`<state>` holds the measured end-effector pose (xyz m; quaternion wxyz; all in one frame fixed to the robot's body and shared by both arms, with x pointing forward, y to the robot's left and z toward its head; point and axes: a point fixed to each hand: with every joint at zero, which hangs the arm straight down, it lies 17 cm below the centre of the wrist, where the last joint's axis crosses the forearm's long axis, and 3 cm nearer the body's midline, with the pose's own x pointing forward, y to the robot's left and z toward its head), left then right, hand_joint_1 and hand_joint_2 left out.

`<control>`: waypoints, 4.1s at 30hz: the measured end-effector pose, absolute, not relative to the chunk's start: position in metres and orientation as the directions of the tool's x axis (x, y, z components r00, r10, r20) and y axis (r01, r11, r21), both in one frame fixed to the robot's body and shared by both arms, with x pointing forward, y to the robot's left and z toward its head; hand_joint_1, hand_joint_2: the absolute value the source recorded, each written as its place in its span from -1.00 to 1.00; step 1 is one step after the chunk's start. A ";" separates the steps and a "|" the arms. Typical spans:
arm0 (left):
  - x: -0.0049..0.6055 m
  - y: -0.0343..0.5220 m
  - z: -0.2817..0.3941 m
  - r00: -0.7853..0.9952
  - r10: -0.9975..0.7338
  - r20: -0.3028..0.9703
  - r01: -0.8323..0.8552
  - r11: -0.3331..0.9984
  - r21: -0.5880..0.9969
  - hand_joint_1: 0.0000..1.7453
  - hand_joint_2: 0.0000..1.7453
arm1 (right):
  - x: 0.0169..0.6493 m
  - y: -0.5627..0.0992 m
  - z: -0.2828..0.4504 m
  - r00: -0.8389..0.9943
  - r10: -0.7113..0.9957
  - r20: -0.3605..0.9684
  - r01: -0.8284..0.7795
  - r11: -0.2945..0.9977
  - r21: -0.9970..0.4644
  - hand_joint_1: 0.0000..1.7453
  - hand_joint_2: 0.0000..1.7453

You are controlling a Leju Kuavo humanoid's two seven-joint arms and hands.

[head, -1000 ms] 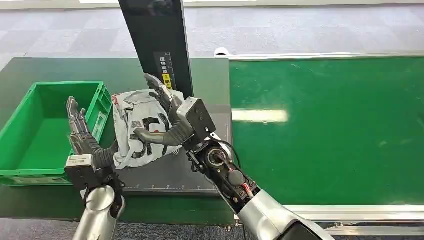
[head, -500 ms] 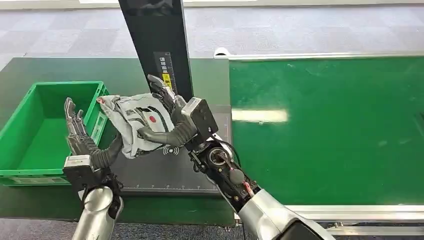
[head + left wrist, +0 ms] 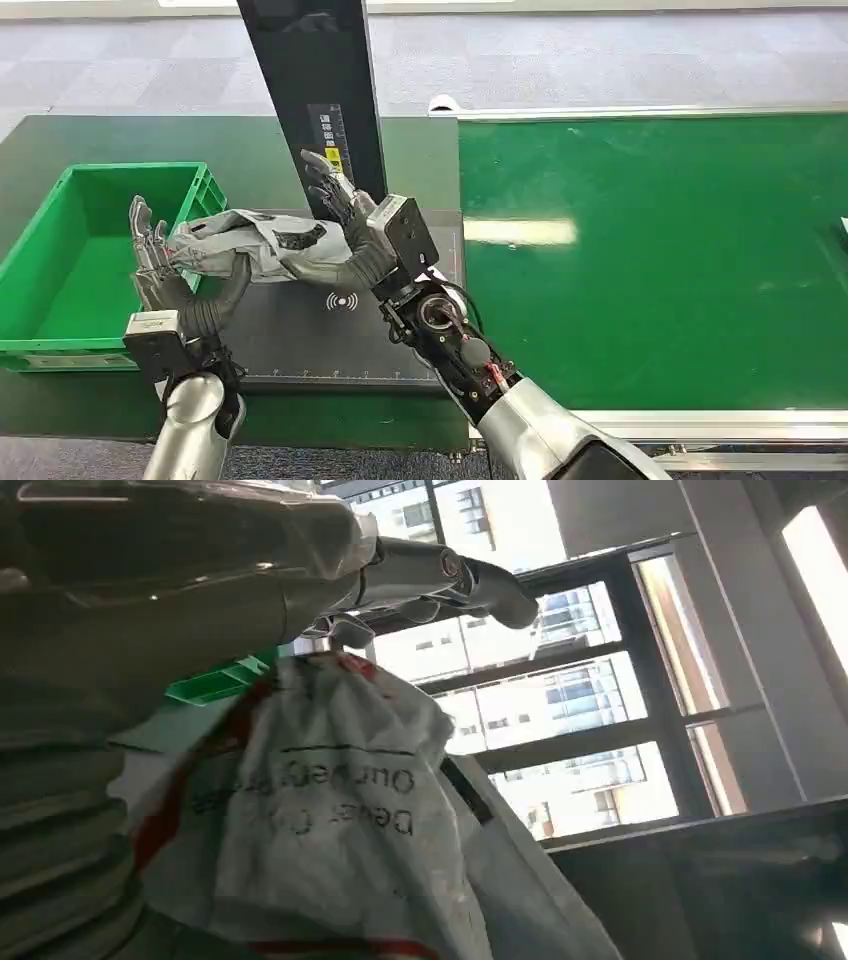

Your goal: Moved the parcel from conveyor to table for the left to box.

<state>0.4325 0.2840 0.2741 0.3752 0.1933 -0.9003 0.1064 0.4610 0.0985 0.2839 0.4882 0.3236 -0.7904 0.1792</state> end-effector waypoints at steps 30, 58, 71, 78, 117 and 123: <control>0.518 0.085 0.347 -0.754 -0.246 0.609 -0.145 0.967 0.212 -1.00 1.00 | 0.482 0.036 0.287 -0.348 -0.435 0.831 -0.590 0.790 0.166 -1.00 1.00; 0.538 0.095 0.295 -0.655 -0.236 0.718 -0.104 0.969 0.224 1.00 1.00 | 0.503 -0.042 0.258 -0.364 -0.453 0.813 -0.436 0.855 0.281 -1.00 1.00; 0.529 0.154 0.295 -0.662 -0.291 0.690 -0.211 0.957 0.200 1.00 1.00 | 0.504 -0.087 0.210 -0.337 -0.426 0.840 -0.323 0.890 0.322 -1.00 1.00; 0.524 0.171 0.297 -0.668 -0.301 0.680 -0.240 0.953 0.187 1.00 1.00 | 0.501 -0.098 0.197 -0.328 -0.421 0.846 -0.293 0.896 0.332 -1.00 1.00; 0.448 0.329 0.385 -0.823 -0.205 0.530 -0.335 0.928 -0.162 1.00 1.00 | 0.466 -0.165 0.080 -0.157 -0.409 0.899 -0.111 0.912 0.396 -1.00 1.00; 0.456 0.364 0.374 -0.792 -0.233 0.564 -0.394 0.901 -0.181 1.00 1.00 | 0.463 -0.171 0.070 -0.138 -0.419 0.897 -0.090 0.908 0.410 -1.00 1.00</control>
